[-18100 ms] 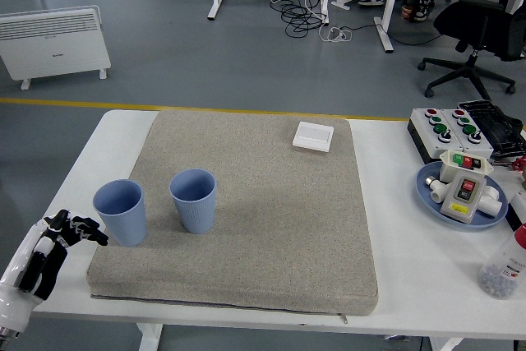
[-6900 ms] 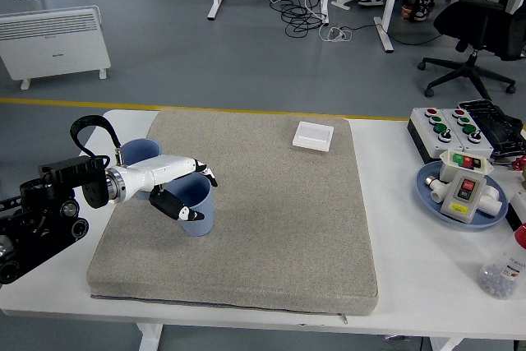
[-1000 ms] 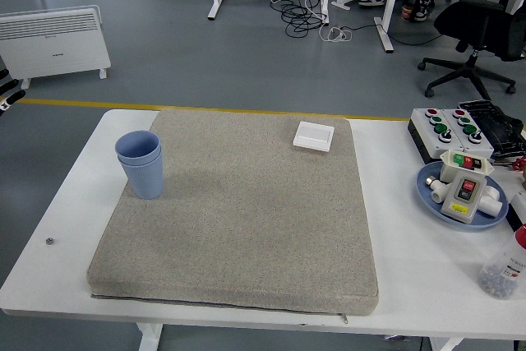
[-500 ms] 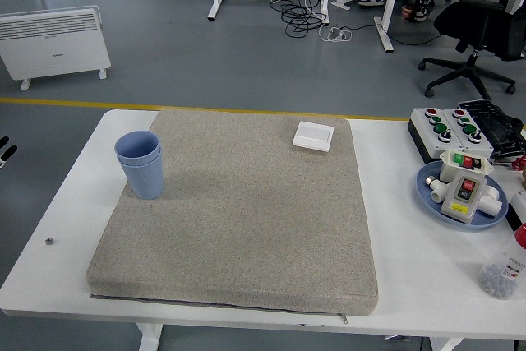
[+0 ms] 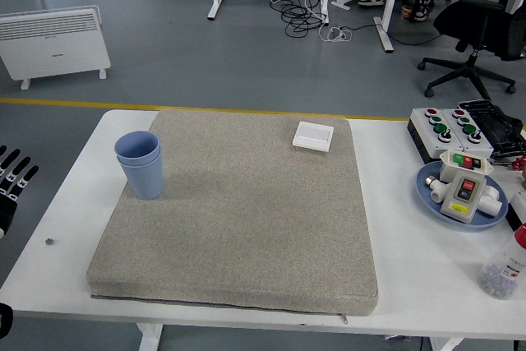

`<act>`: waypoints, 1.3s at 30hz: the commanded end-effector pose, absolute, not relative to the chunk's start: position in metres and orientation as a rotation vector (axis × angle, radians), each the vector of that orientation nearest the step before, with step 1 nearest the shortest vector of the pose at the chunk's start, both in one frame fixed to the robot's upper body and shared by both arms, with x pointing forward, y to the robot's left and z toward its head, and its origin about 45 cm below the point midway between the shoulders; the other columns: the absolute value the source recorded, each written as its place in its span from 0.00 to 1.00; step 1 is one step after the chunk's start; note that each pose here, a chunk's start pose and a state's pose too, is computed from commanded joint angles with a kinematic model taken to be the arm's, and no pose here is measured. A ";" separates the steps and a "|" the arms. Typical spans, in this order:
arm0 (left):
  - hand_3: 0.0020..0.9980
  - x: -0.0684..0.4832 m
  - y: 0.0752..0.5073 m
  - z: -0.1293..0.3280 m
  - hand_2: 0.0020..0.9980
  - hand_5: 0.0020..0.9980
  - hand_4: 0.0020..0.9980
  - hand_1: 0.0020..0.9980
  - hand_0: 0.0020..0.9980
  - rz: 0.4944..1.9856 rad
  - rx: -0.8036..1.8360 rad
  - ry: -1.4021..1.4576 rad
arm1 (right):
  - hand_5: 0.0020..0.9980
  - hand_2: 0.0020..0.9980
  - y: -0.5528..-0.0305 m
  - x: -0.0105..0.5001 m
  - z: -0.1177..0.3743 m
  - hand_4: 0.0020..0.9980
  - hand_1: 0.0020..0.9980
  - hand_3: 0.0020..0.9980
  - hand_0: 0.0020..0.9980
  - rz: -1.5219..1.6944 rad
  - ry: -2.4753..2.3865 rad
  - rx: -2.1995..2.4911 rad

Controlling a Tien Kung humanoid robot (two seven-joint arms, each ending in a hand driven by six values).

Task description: Push cup pick cup insert cup

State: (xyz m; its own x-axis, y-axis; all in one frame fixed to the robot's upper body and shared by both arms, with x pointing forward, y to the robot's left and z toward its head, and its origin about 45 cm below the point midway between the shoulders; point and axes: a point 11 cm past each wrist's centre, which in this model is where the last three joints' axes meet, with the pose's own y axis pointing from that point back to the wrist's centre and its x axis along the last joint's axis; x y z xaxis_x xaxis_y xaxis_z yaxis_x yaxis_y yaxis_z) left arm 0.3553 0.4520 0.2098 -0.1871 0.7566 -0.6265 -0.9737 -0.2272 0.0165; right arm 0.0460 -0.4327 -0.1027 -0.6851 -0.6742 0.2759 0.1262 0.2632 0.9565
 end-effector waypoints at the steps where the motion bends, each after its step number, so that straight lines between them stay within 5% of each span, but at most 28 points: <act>1: 0.53 0.355 0.450 0.207 0.59 0.90 0.61 0.60 0.60 1.723 -0.595 0.506 | 0.55 0.60 -0.433 0.046 -0.103 0.12 0.60 0.59 0.68 -1.493 -1.855 0.498; 29: 0.55 0.357 0.428 0.178 0.66 0.95 0.63 0.68 0.68 1.568 -0.800 0.708 | 0.55 0.61 -0.435 0.053 -0.101 0.12 0.60 0.59 0.68 -1.487 -1.871 0.512; 30: 0.72 0.357 0.428 0.177 0.91 1.00 0.72 0.90 0.90 1.561 -0.799 0.721 | 0.55 0.61 -0.435 0.053 -0.101 0.12 0.60 0.59 0.68 -1.488 -1.871 0.512; 35: 0.72 0.356 0.430 0.174 0.91 1.00 0.72 0.90 0.90 1.566 -0.799 0.745 | 0.55 0.61 -0.435 0.053 -0.101 0.12 0.60 0.59 0.68 -1.488 -1.870 0.512; 36: 0.84 0.356 0.430 0.174 0.98 1.00 0.75 0.94 0.93 1.566 -0.800 0.746 | 0.55 0.61 -0.435 0.053 -0.101 0.12 0.60 0.59 0.68 -1.488 -1.870 0.511; 39: 0.84 0.355 0.430 0.173 0.98 1.00 0.75 0.94 0.93 1.568 -0.803 0.755 | 0.55 0.61 -0.435 0.052 -0.101 0.12 0.60 0.59 0.68 -1.488 -1.867 0.510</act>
State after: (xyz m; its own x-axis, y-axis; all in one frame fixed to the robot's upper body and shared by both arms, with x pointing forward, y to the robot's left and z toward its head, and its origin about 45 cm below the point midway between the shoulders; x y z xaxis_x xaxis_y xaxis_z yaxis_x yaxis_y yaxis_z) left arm 0.3552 0.4298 0.1727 -0.1036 0.5487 -0.8296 -0.9907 -0.1311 0.0371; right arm 0.0522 -0.4349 -0.1012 -0.6880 -0.6743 0.2681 0.1109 0.2674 0.9572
